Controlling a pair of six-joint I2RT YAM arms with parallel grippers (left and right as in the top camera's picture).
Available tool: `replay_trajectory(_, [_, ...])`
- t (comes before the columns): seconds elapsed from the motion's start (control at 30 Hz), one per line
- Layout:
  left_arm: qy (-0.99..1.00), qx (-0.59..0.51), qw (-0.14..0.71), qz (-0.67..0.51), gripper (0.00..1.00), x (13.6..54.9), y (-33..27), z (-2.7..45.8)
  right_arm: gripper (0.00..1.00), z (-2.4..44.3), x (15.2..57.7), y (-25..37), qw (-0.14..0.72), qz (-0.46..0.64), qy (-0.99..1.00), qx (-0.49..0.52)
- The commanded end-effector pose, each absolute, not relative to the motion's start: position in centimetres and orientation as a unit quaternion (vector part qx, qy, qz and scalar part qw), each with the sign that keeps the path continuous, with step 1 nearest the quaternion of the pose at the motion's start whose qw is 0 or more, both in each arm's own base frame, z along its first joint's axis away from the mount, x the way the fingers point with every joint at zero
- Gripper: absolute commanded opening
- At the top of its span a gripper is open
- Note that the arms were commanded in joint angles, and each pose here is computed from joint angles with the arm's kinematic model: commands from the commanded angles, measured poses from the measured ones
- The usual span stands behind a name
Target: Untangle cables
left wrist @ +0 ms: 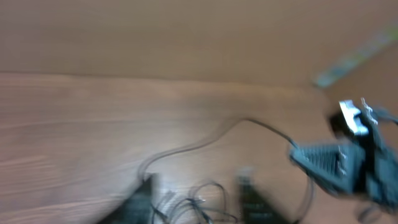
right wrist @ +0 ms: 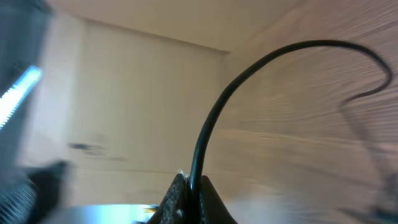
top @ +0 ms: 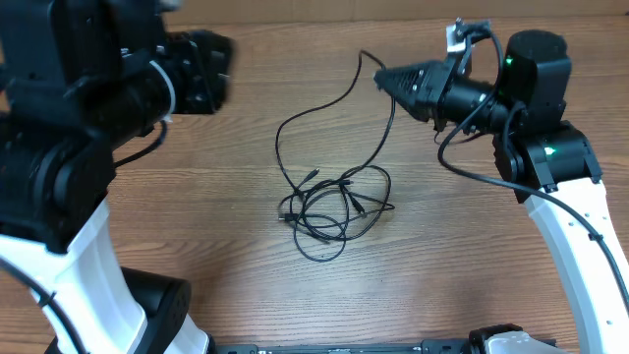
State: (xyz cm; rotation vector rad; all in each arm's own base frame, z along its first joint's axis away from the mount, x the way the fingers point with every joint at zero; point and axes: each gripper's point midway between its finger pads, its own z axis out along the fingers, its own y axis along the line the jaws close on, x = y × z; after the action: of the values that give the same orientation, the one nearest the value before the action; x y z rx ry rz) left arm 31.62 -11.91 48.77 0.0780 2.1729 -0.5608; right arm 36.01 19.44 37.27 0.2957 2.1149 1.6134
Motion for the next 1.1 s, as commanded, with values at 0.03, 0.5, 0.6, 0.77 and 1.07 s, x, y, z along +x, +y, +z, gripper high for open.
replay_trajectory(0.03, [0.852,0.167,0.375,-0.325,0.72,29.6,-17.1,48.1,0.04,39.6,35.9,19.8,0.134,0.645,0.722,0.212])
replay_trajectory(0.5, [0.875,0.307,0.227,-0.298,0.88,27.5,-24.0,39.2,0.04,41.3,36.8,19.5,0.138,0.666,0.693,0.241])
replay_trajectory(0.6, [0.879,0.315,0.208,-0.292,0.88,27.6,-24.9,37.6,0.04,41.5,36.8,19.5,0.121,0.671,0.684,0.258])
replay_trajectory(0.77, [0.873,0.335,0.203,-0.291,0.88,27.8,-26.0,36.5,0.04,41.7,36.5,19.7,0.112,0.677,0.682,0.253])
replay_trajectory(1.07, [0.859,0.366,0.200,-0.298,0.73,27.3,-28.2,35.6,0.04,42.0,36.4,19.8,0.083,0.684,0.671,0.272])
